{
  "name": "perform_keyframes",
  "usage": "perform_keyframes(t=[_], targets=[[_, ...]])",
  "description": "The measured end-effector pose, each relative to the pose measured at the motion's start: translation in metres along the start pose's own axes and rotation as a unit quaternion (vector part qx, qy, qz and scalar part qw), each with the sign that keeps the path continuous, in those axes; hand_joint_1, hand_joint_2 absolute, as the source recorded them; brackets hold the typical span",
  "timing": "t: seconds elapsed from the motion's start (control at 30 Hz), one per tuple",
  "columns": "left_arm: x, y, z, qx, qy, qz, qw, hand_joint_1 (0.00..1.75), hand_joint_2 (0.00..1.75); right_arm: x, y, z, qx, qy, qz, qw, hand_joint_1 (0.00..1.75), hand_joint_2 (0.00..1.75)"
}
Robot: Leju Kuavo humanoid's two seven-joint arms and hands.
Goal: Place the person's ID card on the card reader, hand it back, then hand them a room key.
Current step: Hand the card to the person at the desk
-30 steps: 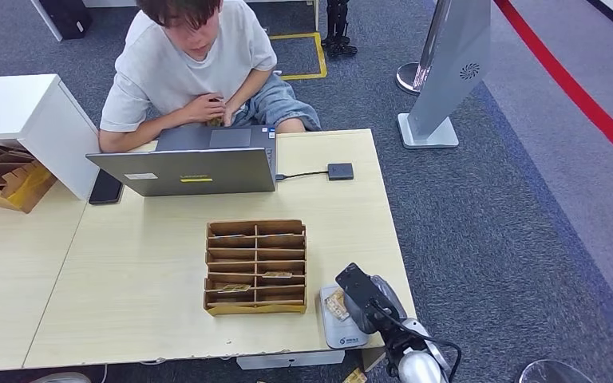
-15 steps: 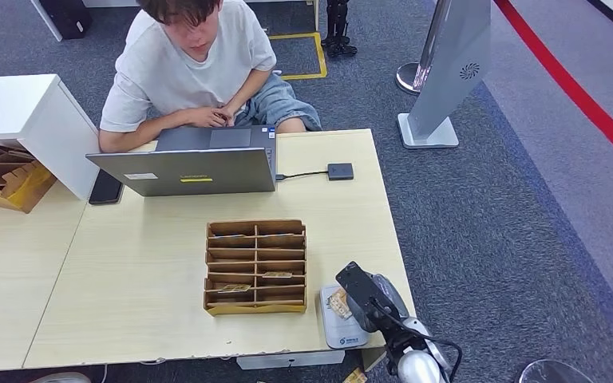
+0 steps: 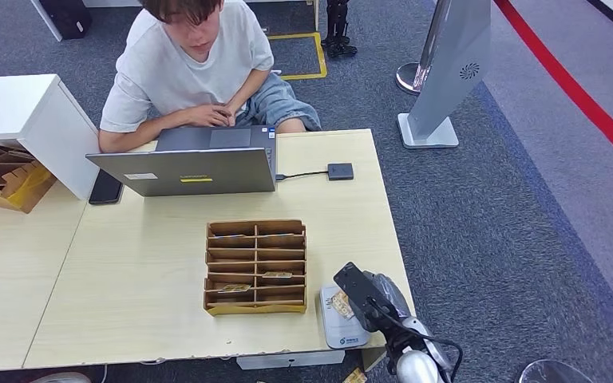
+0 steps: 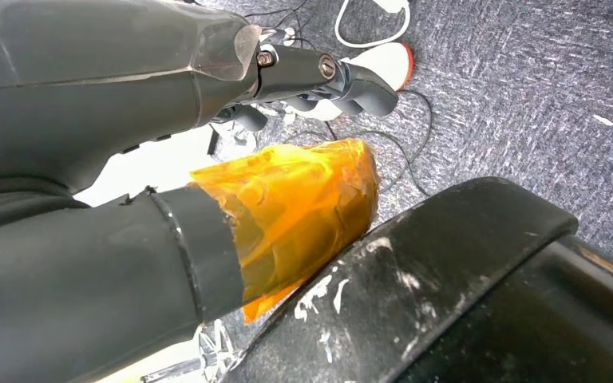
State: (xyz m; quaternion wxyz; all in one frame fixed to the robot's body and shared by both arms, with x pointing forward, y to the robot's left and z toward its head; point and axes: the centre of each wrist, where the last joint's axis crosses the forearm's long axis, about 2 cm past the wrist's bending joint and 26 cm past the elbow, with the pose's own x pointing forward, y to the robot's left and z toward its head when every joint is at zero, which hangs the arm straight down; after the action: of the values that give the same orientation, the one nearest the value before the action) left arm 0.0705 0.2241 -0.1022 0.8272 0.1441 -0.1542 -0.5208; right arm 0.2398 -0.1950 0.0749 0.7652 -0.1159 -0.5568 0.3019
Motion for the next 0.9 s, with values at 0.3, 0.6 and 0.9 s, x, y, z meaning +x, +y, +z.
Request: perform_keyframes(t=[0.3, 0.6, 0.9], targets=[[-0.0001, -0.0001, 0.0, 0.0, 0.0, 0.0, 1.0, 0.0, 0.0, 0.0021, 0.0011, -0.0004, -0.001, 0.002, 0.006, 1.0, 1.75, 1.75], [-0.0001, -0.0001, 0.0, 0.001, 0.0, 0.001, 1.0, 0.0, 0.0, 0.0023, 0.001, -0.0005, -0.001, 0.002, 0.008, 1.0, 1.75, 1.75], [-0.0001, -0.0001, 0.0, 0.001, 0.0, 0.001, 1.0, 0.0, 0.0, 0.0024, 0.001, -0.0006, -0.001, 0.002, 0.008, 1.0, 1.75, 1.75]])
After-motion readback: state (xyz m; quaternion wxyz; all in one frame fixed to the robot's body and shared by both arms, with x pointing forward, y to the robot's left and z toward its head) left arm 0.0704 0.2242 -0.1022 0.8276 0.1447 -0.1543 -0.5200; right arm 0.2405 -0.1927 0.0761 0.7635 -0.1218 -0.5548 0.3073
